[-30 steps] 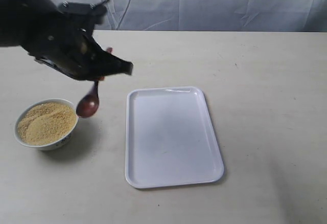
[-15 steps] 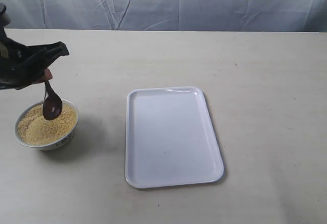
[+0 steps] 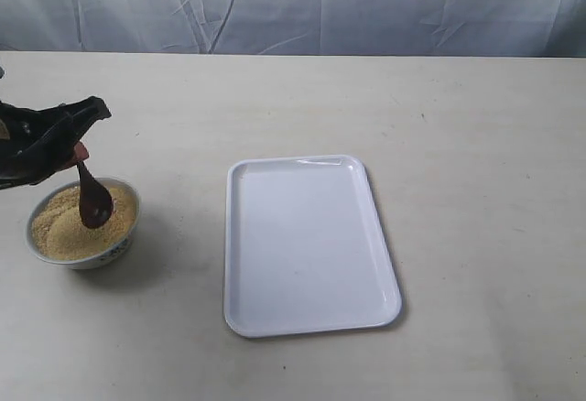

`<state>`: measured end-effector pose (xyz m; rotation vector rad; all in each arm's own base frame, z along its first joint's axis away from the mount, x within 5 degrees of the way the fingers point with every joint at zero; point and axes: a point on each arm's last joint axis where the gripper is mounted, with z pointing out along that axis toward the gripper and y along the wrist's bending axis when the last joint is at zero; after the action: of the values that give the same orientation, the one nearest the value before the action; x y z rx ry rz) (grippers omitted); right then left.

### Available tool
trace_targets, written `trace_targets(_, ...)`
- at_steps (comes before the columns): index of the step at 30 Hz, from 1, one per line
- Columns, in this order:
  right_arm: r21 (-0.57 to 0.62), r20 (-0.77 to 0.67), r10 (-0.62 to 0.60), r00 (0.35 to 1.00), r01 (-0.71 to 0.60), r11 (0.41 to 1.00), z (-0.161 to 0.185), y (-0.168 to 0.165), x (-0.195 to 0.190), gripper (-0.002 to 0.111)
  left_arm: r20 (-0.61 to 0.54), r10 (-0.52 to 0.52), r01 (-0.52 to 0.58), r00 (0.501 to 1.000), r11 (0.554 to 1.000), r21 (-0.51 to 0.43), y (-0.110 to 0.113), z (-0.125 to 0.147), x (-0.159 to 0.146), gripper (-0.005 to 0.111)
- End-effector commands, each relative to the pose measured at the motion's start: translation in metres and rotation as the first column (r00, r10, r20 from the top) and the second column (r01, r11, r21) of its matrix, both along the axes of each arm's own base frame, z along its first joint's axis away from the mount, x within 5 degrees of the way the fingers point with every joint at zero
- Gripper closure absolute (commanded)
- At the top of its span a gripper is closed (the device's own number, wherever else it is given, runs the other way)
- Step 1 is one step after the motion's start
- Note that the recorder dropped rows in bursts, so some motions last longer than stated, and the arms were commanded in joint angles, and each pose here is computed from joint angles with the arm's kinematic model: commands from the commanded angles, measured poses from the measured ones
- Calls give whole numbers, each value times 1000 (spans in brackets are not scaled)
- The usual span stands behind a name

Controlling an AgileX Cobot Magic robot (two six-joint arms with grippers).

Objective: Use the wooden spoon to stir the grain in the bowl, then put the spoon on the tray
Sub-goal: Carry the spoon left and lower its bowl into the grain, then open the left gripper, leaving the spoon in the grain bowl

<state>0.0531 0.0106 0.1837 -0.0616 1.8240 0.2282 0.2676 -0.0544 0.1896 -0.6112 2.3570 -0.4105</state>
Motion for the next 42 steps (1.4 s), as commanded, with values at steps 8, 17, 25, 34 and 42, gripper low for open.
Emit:
trace_targets(8, -1, 15, -5, 1000, 5, 1000, 0, 0, 0, 108, -70, 33, -34, 997, 999, -4, 3, -12, 0, 107)
trace_targets(17, -1, 15, -5, 1000, 5, 1000, 0, 0, 0, 108, -105, 53, -56, 993, 998, -19, 2, -24, 3, 82)
trace_targets(25, 0, 17, -5, 1000, 5, 1000, 1, 0, 0, 108, -91, 64, -67, 994, 997, -34, 3, -16, 1, 66)
trace_targets(34, 0, 17, -5, 1000, 5, 1000, 1, 0, 0, 108, 97, -16, 7, 995, 995, 96, 18, 54, 2, 66)
trace_targets(42, 0, 17, -5, 1000, 5, 1000, 1, 0, 0, 108, 35, 13, -15, 999, 998, 67, 51, 60, 4, 68)
